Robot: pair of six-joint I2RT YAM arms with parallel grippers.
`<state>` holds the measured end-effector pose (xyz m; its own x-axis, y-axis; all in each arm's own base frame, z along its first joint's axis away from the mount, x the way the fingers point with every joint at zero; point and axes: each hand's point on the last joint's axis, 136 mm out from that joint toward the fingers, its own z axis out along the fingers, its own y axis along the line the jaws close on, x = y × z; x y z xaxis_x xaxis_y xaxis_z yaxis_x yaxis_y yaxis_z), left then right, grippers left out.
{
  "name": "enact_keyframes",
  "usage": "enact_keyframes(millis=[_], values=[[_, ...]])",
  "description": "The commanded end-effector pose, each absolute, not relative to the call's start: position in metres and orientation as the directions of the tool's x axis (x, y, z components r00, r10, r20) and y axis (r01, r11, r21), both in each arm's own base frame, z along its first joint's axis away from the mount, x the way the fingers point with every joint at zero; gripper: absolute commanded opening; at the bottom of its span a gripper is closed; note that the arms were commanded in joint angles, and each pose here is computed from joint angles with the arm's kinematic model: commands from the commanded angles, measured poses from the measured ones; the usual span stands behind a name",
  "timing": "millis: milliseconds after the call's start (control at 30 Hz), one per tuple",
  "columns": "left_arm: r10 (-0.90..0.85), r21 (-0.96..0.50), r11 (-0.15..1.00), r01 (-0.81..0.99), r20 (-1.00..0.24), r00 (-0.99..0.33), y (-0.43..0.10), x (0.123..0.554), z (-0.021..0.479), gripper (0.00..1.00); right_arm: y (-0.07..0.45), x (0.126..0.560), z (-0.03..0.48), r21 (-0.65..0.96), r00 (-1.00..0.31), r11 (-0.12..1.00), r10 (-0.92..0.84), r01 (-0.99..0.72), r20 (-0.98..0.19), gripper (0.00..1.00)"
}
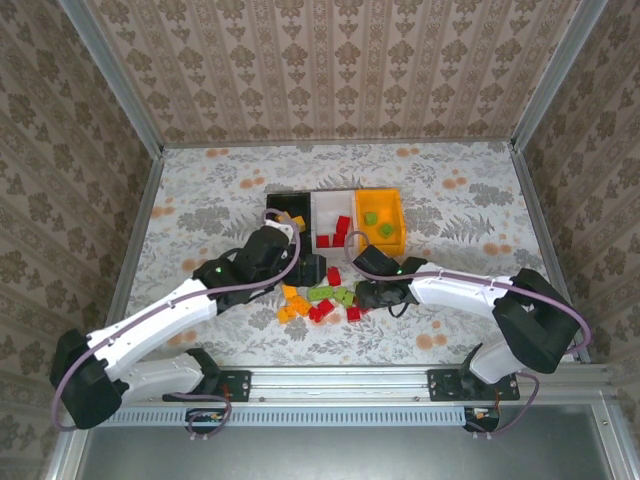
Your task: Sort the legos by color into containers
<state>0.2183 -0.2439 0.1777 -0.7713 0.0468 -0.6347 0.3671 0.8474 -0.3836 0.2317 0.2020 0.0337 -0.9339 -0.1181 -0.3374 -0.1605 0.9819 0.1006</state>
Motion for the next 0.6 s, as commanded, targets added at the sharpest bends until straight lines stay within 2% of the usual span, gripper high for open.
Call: enact_keyframes(millis=[0, 167, 267, 400, 467, 567], values=[[0.015, -0.372, 0.871, 0.320, -0.631, -0.776, -0.230, 0.215, 0.175, 1.00, 0.175, 0.228, 0.026, -0.011, -0.947, 0.996, -0.087, -0.088, -0.309, 0.48], [0.014, -0.364, 0.877, 0.313, -0.632, -0.775, -0.226, 0.213, 0.174, 1.00, 0.133, 0.220, 0.031, -0.077, -0.949, 0.997, 0.004, 0.030, -0.314, 0.48], [0.014, -0.360, 0.881, 0.307, -0.629, -0.778, -0.223, 0.212, 0.172, 1.00, 0.129, 0.222, 0.046, -0.047, -0.932, 0.998, 0.025, 0.045, -0.362, 0.49], [-0.001, -0.365, 0.883, 0.296, -0.630, -0.777, -0.218, 0.211, 0.171, 1.00, 0.158, 0.227, 0.062, 0.094, -0.915, 0.994, -0.017, -0.060, -0.403, 0.64], [-0.008, -0.369, 0.882, 0.291, -0.632, -0.775, -0.217, 0.211, 0.170, 1.00, 0.172, 0.232, 0.066, 0.135, -0.910, 0.986, -0.034, -0.098, -0.414, 0.68], [-0.018, -0.371, 0.885, 0.282, -0.631, -0.776, -0.214, 0.210, 0.169, 1.00, 0.173, 0.232, 0.052, 0.094, -0.930, 0.991, -0.058, -0.099, -0.362, 0.68]])
